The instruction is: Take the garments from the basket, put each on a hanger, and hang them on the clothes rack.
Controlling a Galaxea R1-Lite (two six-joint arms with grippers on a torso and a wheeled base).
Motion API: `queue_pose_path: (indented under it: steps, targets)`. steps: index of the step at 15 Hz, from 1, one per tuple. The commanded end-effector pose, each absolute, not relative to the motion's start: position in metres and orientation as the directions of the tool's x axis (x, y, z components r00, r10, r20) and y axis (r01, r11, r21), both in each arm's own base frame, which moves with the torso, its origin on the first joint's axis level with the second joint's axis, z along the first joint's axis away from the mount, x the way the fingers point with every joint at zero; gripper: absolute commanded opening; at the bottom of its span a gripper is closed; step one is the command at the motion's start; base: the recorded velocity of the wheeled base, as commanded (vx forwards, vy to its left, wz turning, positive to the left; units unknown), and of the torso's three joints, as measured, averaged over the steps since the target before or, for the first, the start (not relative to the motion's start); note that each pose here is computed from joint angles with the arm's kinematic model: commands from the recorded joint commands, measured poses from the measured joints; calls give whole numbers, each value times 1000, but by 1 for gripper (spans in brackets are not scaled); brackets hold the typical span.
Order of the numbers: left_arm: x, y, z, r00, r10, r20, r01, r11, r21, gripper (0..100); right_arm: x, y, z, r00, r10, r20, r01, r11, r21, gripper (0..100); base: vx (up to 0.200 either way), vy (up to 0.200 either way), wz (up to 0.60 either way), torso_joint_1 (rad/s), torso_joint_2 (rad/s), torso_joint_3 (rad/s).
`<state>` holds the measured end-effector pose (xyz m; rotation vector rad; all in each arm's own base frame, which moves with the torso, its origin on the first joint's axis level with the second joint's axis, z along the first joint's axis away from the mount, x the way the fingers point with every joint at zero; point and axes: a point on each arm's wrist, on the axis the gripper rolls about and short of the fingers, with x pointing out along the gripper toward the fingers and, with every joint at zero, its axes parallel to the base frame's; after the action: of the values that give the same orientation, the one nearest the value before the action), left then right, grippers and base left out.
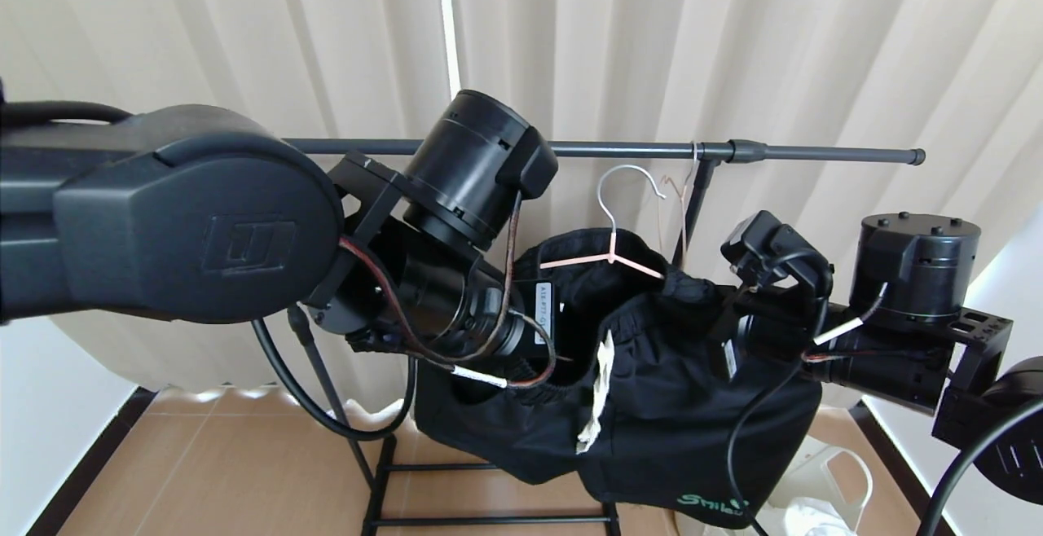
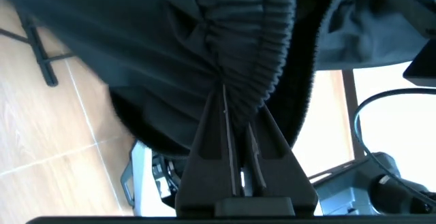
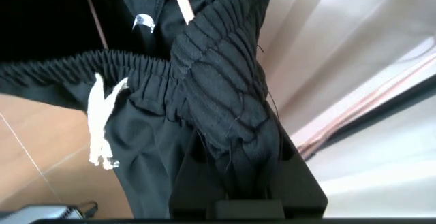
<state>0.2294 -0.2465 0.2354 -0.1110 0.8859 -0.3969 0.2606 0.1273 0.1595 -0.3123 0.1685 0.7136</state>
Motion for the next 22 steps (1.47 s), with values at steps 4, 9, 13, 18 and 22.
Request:
queue_pose_path:
  steps: [4,9,13,18,22]
  targets:
    - [220,-249,230,577,-389,-718,307,918,-250,0,258,134,162,736,636,-230,-676,708,-206,0,0,0,0,0,0,0]
    - [223,-252,220,659,-377,-650,284,926,-249,0,251,137,163,718,676,-166,-696,688,-206,0,0,0,0,0,0,0]
    - [226,-254,218,705,-372,-603,270,928,-257,0,243,137,167,710,692,-131,-702,679,-216,0,0,0,0,0,0,0]
    - [227,-255,219,721,-379,-581,271,925,-266,0,239,138,171,702,704,-109,-708,671,-223,0,0,0,0,0,0,0]
    - [227,-257,221,728,-384,-567,275,922,-272,100,239,138,172,702,704,-106,-707,671,-223,0,0,0,0,0,0,0]
